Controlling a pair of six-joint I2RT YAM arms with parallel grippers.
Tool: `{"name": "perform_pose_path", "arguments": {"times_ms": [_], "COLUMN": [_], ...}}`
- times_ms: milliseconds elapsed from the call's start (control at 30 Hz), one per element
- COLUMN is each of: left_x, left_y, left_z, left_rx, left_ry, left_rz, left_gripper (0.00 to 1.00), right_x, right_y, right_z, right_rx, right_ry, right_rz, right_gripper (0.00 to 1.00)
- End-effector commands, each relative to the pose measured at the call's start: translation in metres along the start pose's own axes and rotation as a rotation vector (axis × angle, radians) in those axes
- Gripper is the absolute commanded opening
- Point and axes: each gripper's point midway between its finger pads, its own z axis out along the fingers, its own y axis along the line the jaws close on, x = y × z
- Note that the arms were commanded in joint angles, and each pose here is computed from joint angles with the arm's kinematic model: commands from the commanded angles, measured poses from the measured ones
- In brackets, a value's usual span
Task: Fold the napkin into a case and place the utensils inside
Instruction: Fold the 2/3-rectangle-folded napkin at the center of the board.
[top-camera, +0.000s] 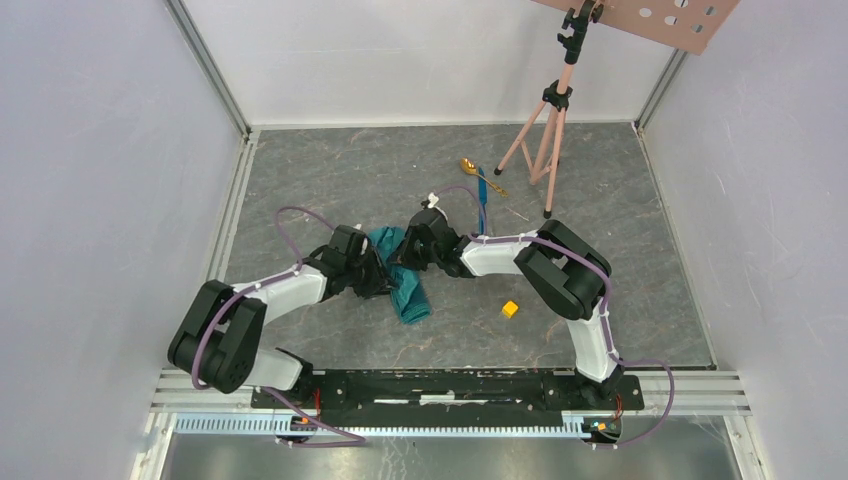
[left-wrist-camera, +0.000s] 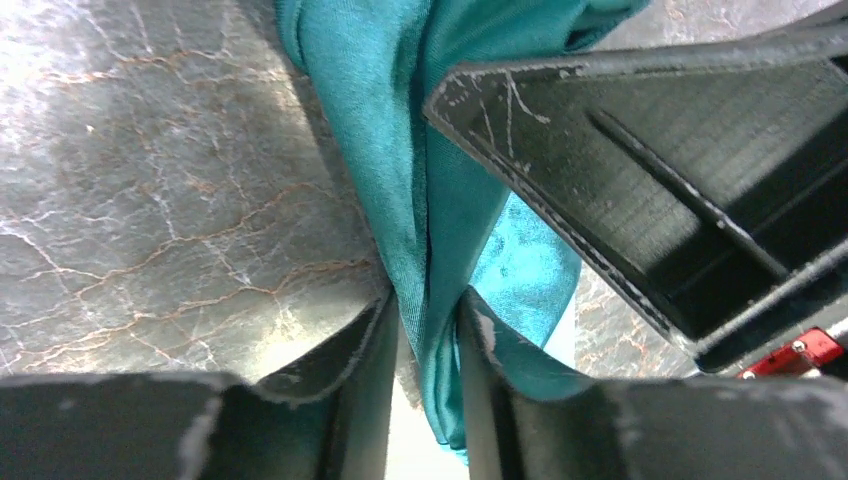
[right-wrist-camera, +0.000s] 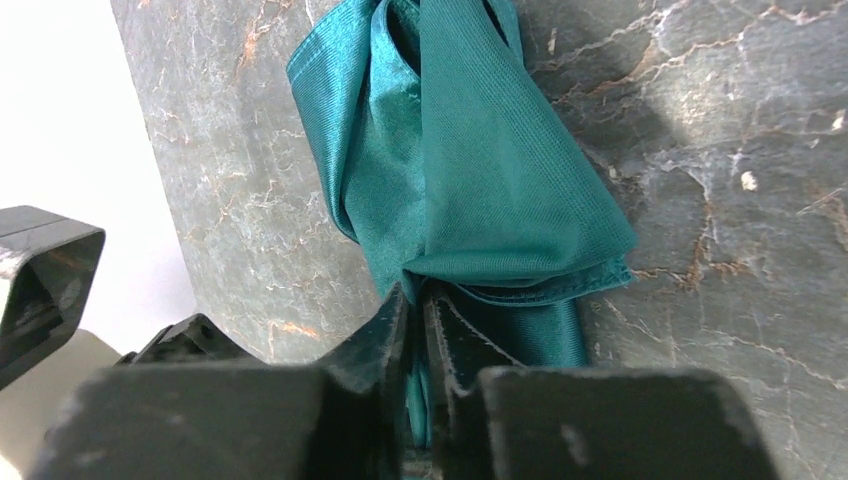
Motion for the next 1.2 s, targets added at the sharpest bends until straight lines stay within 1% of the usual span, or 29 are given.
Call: {"name": "perform_pose_path", "arguments": {"times_ms": [0,67,100,133,200,300,400,500,600,700,800,900,967,1000,1100,1167], "left_x": [-0.001,0.003,0.006,0.009,0.015,0.02,0.021,0.02,0.019,0.021,0.022,0.023,0.022,0.022,0.021,0.022], "left_y": [0.018,0.017,0.017,0.017,0.017,0.015,0.013,0.011,0.012,0.013,0.014,0.015,0.015,0.014,0.014,0.015], "left_z": [0.008,0.009,0.01,0.01,0.011,0.011,0.009,0.007,0.005,0.005,0.005,0.006,0.006,0.006,0.006,0.006], "left_rx": [-0.076,-0.055,-0.044,-0.036,-0.007,0.026,0.052,0.061,0.049,0.044,0.041,0.04,0.042,0.043,0.043,0.039], "left_ry": [-0.021,-0.015,-0.012,-0.006,-0.001,-0.003,-0.012,-0.02,-0.022,-0.021,-0.015,-0.012,-0.013,-0.013,-0.013,-0.012], "left_rz": [-0.021,-0.037,-0.046,-0.058,-0.084,-0.118,-0.146,-0.153,-0.141,-0.139,-0.136,-0.133,-0.129,-0.126,-0.118,-0.116], "left_gripper": [0.32,0.28,0.26,0.25,0.23,0.21,0.2,0.2,0.2,0.19,0.19,0.19,0.19,0.19,0.19,0.19], "right_x": [-0.005,-0.007,-0.009,-0.009,-0.014,-0.021,-0.027,-0.033,-0.041,-0.041,-0.042,-0.041,-0.042,-0.043,-0.049,-0.054], "right_y": [0.019,0.024,0.029,0.034,0.039,0.034,0.019,0.0,-0.004,-0.001,-0.001,0.002,0.004,0.005,0.013,0.025], "right_z": [-0.008,-0.015,-0.019,-0.024,-0.036,-0.056,-0.068,-0.071,-0.07,-0.06,-0.045,-0.036,-0.03,-0.027,-0.022,-0.023], "right_rx": [-0.075,-0.106,-0.134,-0.163,-0.197,-0.219,-0.219,-0.214,-0.268,-0.357,-0.397,-0.441,-0.453,-0.455,-0.476,-0.511], "right_ry": [0.001,0.003,0.003,0.017,0.033,0.051,0.08,0.092,0.065,0.093,0.11,0.108,0.109,0.108,0.099,0.09], "right_rz": [-0.075,-0.185,-0.265,-0.351,-0.481,-0.626,-0.639,-0.552,-0.464,-0.384,-0.328,-0.274,-0.258,-0.254,-0.259,-0.262], "right_gripper": [0.22,0.38,0.45,0.49,0.61,0.71,0.76,0.79,0.82,0.83,0.83,0.82,0.78,0.76,0.59,0.47]}}
